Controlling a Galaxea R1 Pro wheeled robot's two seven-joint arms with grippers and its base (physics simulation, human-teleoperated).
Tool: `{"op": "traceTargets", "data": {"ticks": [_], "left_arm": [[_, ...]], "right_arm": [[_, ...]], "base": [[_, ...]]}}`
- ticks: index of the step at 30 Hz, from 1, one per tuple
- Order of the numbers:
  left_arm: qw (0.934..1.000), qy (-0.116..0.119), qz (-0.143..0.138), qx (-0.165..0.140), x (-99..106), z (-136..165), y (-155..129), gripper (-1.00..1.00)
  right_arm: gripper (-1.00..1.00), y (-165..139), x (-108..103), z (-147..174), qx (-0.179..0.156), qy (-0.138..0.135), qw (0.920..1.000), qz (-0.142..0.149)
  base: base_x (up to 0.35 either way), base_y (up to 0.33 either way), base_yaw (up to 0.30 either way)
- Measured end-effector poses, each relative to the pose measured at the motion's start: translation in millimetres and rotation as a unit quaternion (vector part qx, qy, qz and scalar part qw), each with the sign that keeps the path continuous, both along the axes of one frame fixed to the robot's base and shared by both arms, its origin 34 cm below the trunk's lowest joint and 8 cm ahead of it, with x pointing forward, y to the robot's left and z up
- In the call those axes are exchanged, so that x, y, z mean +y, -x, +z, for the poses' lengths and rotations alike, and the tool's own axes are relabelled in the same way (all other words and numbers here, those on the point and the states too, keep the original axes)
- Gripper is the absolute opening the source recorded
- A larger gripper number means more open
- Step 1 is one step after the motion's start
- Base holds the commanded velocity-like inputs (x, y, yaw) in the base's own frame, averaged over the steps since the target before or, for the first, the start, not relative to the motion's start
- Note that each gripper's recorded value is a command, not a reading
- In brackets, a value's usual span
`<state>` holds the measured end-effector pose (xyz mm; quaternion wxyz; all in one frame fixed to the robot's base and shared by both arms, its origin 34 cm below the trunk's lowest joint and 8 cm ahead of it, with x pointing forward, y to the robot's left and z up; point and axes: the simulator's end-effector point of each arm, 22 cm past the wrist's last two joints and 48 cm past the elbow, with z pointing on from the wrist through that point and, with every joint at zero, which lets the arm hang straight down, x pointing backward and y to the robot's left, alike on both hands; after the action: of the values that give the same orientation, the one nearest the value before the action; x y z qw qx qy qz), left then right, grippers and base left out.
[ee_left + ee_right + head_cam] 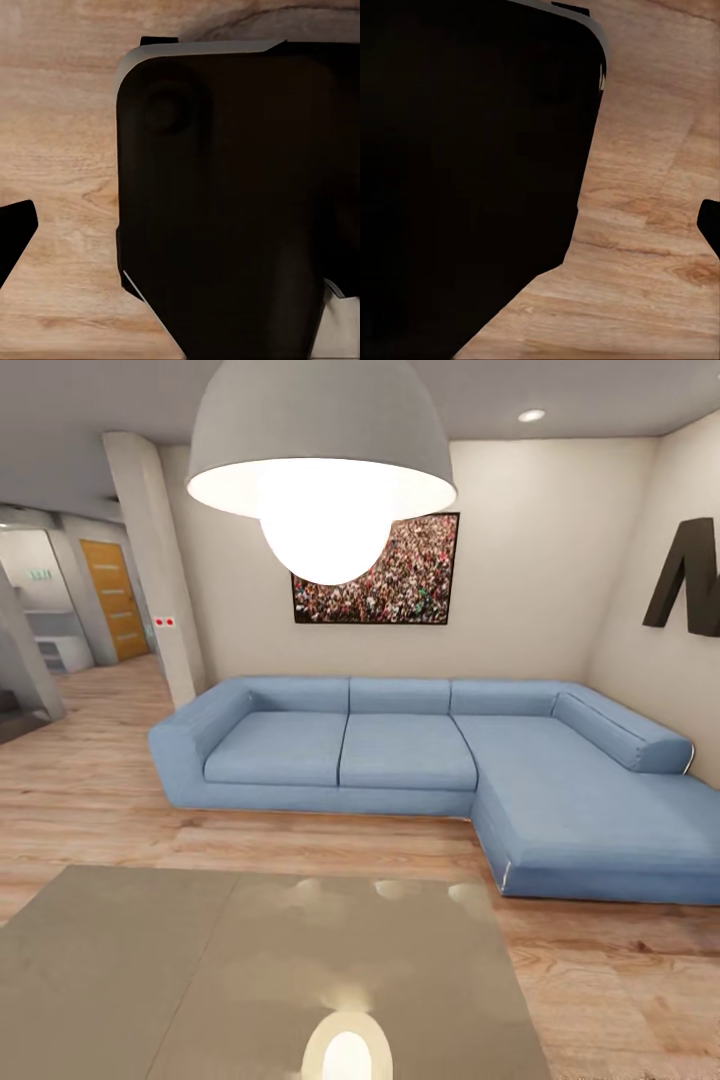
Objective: Turn on the radio receiver that's on the table in the living room.
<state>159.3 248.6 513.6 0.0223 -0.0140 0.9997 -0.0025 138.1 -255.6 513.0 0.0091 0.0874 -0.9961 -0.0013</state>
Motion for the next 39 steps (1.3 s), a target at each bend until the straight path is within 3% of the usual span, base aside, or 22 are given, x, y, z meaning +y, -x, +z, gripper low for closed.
{"op": "traceTargets", "data": {"ticks": [39], "left_arm": [[0.9995, 0.0, 0.0, 0.032, 0, 48, 32, 1.0]], "right_arm": [[1.0, 31, 0, 50, 0.032, 0.0, 0.9995, 0.001]], "base": [[0.0, 0.0, 0.0]]}}
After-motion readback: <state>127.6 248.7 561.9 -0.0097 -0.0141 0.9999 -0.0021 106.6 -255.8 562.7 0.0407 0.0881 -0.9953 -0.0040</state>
